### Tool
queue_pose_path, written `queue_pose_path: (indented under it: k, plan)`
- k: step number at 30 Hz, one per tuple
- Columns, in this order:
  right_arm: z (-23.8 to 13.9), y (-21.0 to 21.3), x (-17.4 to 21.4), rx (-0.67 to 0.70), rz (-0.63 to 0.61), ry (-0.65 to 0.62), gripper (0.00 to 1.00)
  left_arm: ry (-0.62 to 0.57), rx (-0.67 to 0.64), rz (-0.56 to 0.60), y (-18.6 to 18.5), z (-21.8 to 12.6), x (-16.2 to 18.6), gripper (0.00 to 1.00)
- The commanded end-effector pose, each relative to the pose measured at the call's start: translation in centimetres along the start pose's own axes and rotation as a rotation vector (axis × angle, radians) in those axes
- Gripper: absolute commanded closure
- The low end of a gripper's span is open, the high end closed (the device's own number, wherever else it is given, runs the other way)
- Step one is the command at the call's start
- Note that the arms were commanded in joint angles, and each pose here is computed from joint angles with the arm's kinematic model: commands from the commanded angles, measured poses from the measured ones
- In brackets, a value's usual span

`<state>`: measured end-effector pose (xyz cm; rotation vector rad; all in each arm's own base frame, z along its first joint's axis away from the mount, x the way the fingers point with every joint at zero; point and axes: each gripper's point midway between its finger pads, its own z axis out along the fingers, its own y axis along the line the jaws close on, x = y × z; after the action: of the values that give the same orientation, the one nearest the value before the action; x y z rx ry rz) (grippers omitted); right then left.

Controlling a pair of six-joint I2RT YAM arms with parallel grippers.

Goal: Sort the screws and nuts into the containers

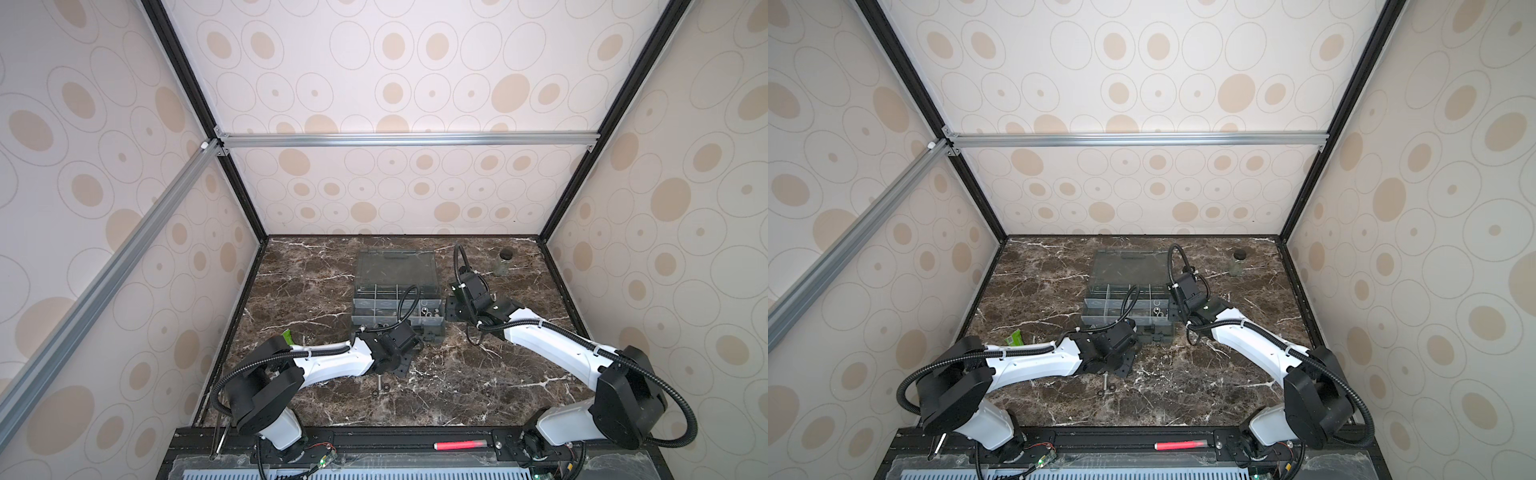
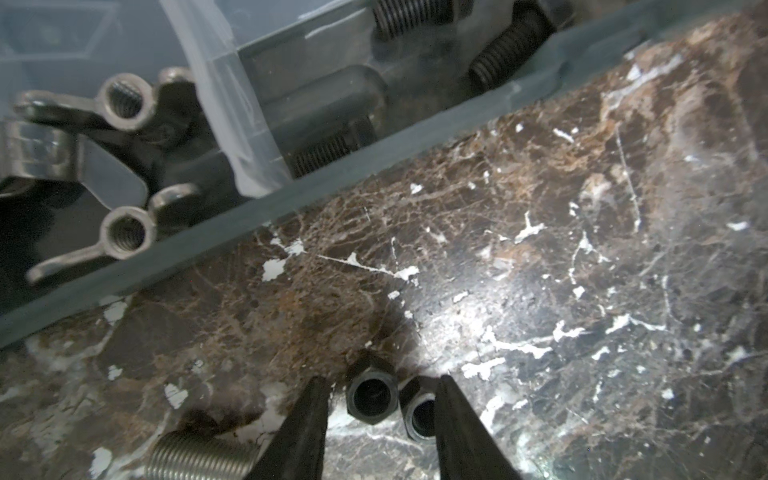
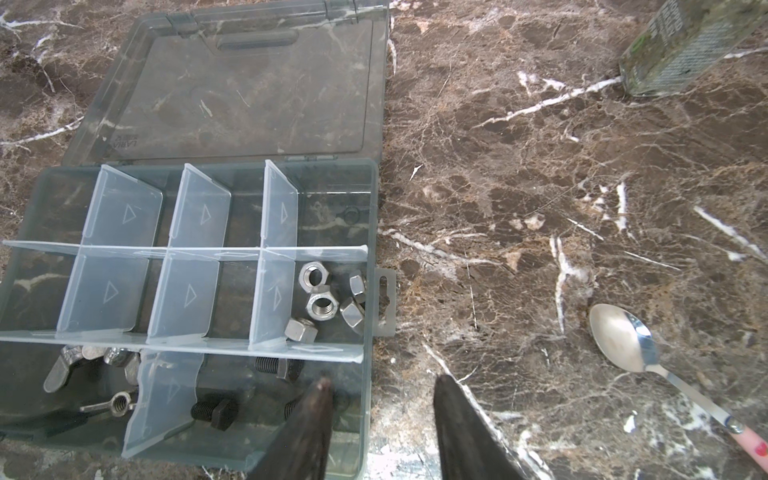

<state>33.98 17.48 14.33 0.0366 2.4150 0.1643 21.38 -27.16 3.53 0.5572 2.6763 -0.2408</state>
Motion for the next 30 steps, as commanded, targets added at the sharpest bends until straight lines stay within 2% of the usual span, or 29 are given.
queue_pose_path:
  k: [1, 30]
  plan:
    - [-0.2, -0.5, -0.2, 0.011, 0.021, -0.019, 0.56, -0.002, -0.028, 0.038, -0.1, -0.2, -0.6, 0.57]
    - [0.4, -0.4, 0.4, 0.013, 0.024, 0.003, 0.56, 0.041, -0.081, 0.057, 1.2, 1.2, 1.3, 0.63]
